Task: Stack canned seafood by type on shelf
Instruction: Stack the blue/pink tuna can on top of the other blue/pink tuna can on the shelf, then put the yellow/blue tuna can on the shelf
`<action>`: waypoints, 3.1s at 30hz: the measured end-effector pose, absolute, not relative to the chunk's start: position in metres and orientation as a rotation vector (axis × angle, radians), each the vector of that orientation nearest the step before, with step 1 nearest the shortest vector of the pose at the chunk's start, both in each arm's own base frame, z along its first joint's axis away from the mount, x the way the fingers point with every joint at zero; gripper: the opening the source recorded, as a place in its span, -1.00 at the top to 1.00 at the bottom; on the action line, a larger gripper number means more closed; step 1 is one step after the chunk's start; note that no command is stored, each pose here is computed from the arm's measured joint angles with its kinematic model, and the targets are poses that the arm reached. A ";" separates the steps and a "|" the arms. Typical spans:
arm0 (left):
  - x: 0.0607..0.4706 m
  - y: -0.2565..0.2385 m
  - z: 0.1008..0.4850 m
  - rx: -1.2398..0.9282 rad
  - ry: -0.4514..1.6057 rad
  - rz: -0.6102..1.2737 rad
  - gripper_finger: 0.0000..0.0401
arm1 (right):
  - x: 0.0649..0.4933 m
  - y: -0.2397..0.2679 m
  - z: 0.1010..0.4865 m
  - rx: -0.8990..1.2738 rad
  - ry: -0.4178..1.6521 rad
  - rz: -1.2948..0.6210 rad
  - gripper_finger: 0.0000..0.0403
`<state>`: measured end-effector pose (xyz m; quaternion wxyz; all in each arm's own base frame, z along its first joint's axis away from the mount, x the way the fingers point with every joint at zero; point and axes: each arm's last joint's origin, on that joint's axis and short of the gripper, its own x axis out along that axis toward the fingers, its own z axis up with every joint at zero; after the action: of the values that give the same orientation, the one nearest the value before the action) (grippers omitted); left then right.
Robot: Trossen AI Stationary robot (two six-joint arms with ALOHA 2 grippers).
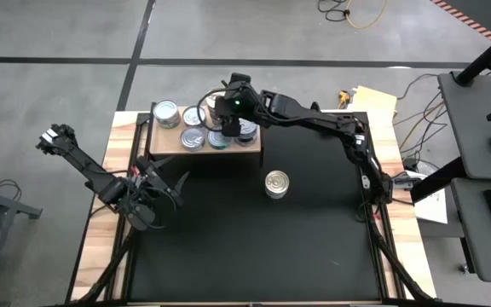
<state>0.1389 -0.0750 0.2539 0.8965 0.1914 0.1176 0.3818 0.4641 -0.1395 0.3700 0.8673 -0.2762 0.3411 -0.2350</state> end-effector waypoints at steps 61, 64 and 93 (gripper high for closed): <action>0.172 -0.105 0.240 0.232 0.329 0.473 -0.48 | 0.289 -0.061 0.366 -0.084 0.813 -0.557 0.04; 0.172 -0.104 0.240 0.248 0.323 0.496 -0.48 | 0.274 -0.064 0.347 -0.061 0.823 -0.778 0.06; 0.172 -0.103 0.241 0.303 0.327 0.514 -0.48 | 0.185 -0.234 0.187 0.645 0.994 -1.369 0.94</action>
<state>0.1725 -0.1027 0.2408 0.9427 0.1488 0.1602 0.2520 0.1852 -0.2343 0.1870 0.6175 0.2801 0.4319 -0.5948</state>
